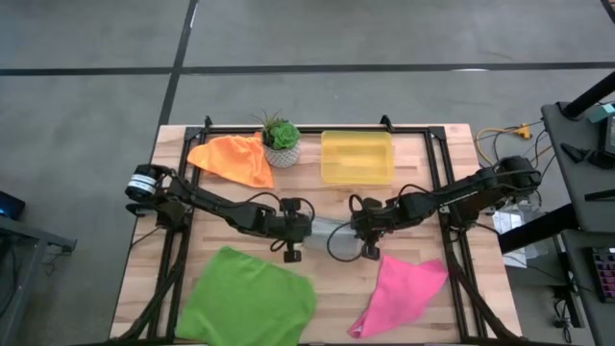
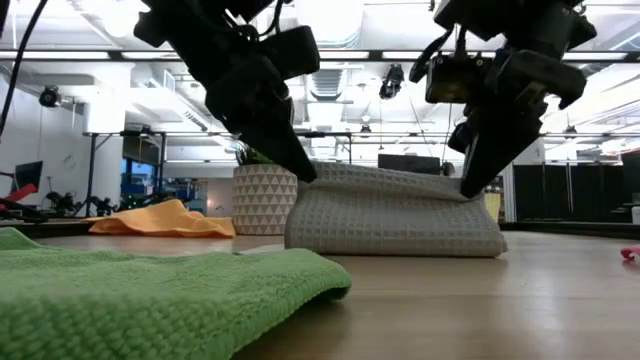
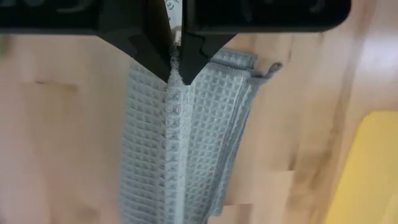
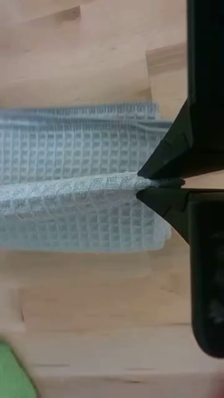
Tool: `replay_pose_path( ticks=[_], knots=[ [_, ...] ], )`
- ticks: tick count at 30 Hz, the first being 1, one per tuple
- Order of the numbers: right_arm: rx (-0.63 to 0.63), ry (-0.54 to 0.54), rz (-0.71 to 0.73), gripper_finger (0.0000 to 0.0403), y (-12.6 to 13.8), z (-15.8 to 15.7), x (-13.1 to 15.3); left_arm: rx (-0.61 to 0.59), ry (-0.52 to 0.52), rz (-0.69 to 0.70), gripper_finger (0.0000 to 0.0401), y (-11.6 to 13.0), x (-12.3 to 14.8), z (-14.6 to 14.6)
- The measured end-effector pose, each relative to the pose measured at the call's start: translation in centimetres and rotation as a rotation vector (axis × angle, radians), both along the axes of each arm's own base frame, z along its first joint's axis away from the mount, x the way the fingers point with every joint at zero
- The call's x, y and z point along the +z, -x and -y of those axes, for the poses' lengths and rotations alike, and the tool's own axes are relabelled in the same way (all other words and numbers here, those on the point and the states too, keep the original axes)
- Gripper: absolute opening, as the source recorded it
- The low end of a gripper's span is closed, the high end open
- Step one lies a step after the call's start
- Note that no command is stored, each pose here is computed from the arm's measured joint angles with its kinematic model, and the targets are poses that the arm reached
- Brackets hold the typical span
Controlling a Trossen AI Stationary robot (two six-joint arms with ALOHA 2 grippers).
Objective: Fold microfiber towels
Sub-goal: Fold the gray microfiber cloth
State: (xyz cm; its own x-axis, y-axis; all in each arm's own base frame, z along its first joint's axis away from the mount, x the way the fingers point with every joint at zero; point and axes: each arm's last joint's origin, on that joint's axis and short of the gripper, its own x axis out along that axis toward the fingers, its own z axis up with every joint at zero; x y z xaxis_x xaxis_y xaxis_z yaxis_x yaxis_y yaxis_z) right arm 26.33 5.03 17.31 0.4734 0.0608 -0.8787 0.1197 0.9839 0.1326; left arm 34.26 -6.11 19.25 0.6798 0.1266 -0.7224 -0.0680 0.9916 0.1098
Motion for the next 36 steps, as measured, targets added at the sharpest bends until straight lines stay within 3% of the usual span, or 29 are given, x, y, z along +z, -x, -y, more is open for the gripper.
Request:
replay_pose_path(
  ticks=[13, 21, 30, 36],
  knots=[
    [-0.128, 0.02, -0.091, 0.0013, -0.6, 1.4, -2.3, 0.079, -0.012, 0.001, 0.0, -1.4, -2.5, -2.2],
    [-0.22, 0.06, -0.066, 0.0022, -0.8, 2.0, -2.2, 0.172, -0.077, 0.018, 0.0002, -1.8, -2.5, -3.6],
    [-0.431, 0.137, 0.006, 0.0105, -0.6, 3.1, -1.1, 0.277, -0.135, 0.034, 0.009, -1.9, -2.2, -5.5],
    [-0.435, 0.114, 0.104, 0.0141, -0.2, 3.2, 1.0, 0.295, -0.138, 0.043, 0.0147, -1.9, -1.9, -6.1]
  ],
)
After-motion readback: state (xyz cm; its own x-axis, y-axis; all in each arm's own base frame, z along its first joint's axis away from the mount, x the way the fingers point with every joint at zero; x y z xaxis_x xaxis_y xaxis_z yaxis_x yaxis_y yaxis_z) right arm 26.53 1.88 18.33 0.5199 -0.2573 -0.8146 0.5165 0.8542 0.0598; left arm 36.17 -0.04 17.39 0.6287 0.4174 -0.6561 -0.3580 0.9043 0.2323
